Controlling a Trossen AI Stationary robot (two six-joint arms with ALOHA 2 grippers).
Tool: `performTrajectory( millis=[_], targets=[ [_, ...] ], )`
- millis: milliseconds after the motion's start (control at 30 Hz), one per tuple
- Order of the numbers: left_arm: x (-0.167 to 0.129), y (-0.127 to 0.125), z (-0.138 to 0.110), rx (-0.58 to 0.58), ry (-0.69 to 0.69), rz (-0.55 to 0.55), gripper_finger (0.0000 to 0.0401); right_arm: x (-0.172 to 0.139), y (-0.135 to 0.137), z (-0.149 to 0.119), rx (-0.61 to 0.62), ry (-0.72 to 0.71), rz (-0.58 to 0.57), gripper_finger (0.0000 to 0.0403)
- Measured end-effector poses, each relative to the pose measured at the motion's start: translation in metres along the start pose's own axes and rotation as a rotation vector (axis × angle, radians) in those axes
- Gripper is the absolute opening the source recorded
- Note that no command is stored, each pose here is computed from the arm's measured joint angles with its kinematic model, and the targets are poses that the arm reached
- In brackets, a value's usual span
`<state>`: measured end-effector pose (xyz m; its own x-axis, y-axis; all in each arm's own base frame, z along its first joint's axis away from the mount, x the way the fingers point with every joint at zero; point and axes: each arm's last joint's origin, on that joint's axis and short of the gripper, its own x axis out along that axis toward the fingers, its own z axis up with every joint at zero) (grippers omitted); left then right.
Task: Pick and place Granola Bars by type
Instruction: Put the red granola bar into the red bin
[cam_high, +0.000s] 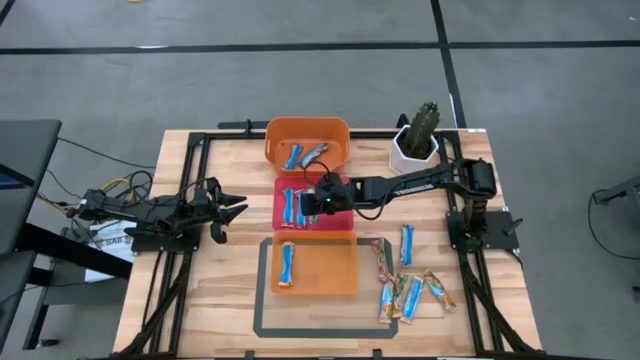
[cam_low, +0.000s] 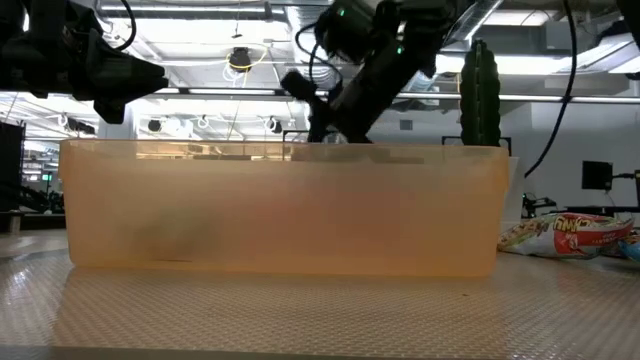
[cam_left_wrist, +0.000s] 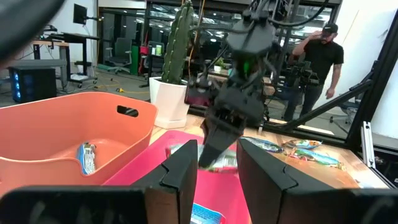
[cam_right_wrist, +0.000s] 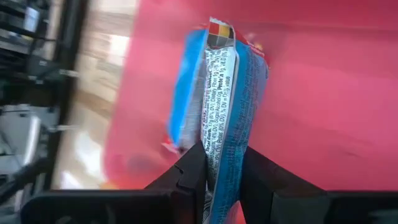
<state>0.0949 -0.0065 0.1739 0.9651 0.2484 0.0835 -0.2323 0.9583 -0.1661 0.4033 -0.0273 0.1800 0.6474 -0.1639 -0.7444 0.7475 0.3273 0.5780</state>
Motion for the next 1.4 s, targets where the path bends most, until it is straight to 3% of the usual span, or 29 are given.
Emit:
performTrajectory(
  millis=[533,1133,1400],
  targets=[
    [0.0,0.0,0.0,0.0,0.0,0.0,0.0105,0.008,-0.007,0.003,0.025,0.009,-0.032,0.0069],
    [0.0,0.0,0.0,0.0,0.0,0.0,0.0105,0.008,-0.009,0.005,0.023,0.011,-0.047,0.0123],
    [0.0,0.0,0.0,0.0,0.0,0.0,0.0105,-0.026,0.003,0.014,-0.047,-0.028,-0.004,0.0124]
  ],
)
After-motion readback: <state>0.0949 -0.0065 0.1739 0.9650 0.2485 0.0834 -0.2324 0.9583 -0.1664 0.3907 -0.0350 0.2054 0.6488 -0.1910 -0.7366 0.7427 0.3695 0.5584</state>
